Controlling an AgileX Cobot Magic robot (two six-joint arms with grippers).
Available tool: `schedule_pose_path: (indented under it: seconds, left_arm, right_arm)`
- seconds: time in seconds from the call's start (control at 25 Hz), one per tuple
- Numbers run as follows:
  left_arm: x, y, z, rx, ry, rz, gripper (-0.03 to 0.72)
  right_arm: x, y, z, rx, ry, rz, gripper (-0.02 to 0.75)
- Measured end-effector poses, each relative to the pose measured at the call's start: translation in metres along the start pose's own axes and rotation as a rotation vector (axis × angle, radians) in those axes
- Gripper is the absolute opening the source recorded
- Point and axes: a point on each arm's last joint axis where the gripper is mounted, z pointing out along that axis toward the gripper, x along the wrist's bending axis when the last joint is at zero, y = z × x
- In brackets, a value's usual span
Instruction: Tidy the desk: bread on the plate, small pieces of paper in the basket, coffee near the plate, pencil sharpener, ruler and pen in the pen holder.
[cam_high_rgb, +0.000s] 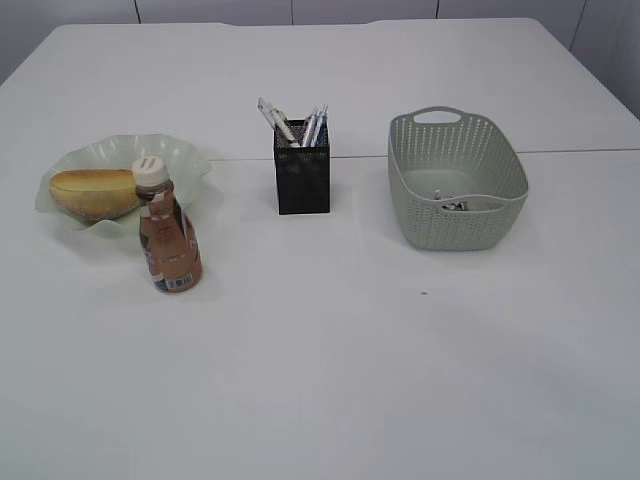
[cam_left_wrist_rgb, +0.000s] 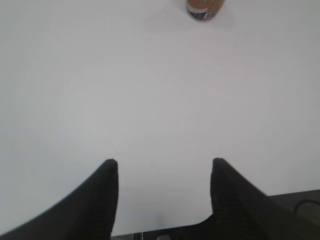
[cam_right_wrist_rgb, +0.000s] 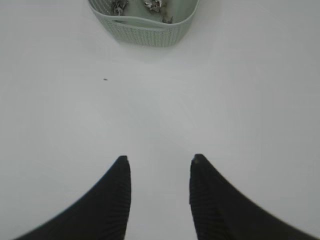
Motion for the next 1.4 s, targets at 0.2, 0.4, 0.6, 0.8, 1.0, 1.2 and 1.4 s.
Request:
schedule_pose_path:
  seconds: [0.2, 0.4, 0.6, 0.8, 1.0, 1.2, 1.4]
  left_arm:
    - [-0.003, -0.017, -0.018, -0.055, -0.013, 0.014, 0.424]
    - [-0.005, -0.044, -0.044, -0.186, -0.023, 0.039, 0.424]
    - [-0.007, -0.077, -0.067, -0.364, -0.034, 0.069, 0.424]
    - [-0.005, -0.098, -0.079, -0.472, -0.019, 0.089, 0.424]
    - [-0.001, -0.106, -0.082, -0.507, 0.033, 0.097, 0.424]
    - [0.003, -0.106, -0.081, -0.503, 0.066, 0.071, 0.423]
    - [0.011, -0.107, -0.066, -0.451, 0.122, 0.034, 0.423]
  right_arm:
    - [-0.004, -0.037, -0.050, -0.137, 0.006, 0.008, 0.291]
    - [-0.009, -0.080, -0.096, -0.220, 0.005, 0.017, 0.291]
    - [-0.013, -0.122, -0.128, -0.307, 0.005, 0.026, 0.290]
    - [-0.018, -0.154, -0.135, -0.382, -0.030, 0.026, 0.275]
    - [-0.020, -0.188, -0.127, -0.429, -0.034, 0.029, 0.265]
    - [-0.020, -0.214, -0.109, -0.445, -0.036, 0.030, 0.262]
    - [-0.020, -0.230, -0.090, -0.432, -0.036, 0.029, 0.261]
